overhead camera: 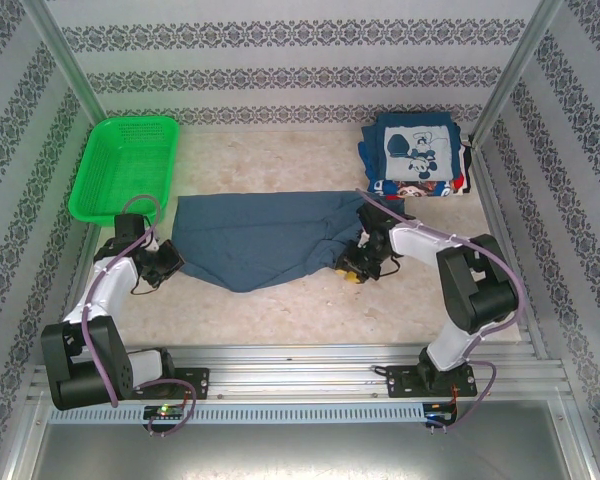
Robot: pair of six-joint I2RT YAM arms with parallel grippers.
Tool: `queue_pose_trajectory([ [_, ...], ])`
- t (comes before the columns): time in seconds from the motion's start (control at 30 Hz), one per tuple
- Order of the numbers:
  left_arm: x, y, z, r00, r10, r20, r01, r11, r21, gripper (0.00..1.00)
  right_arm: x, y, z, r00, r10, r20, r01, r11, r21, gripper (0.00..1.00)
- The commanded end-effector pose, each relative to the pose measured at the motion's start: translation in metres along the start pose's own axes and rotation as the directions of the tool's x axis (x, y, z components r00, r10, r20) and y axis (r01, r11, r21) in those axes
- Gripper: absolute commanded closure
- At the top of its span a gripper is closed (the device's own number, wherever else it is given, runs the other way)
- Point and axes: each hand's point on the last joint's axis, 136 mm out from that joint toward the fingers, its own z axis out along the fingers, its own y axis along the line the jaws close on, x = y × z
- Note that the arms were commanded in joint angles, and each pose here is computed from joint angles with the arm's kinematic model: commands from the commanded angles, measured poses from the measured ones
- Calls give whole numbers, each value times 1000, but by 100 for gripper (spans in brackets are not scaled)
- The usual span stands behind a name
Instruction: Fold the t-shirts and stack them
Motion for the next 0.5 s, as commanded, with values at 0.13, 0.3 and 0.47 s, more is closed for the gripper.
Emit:
queue_pose_trajectory([
  [0.13, 12, 4, 1, 999, 21, -24, -22, 1000, -3, 98, -28, 14, 1, 998, 15, 54, -15, 1000, 11, 67],
  [0.3, 13, 5, 2, 999, 24, -27, -24, 1000, -2, 98, -29, 15, 9, 999, 15, 29, -15, 1000, 24, 67],
  [0.47, 13, 6, 4, 999, 26, -31, -26, 1000, -5, 98, -28, 18, 12, 1000, 6, 17, -6, 999, 38, 67],
])
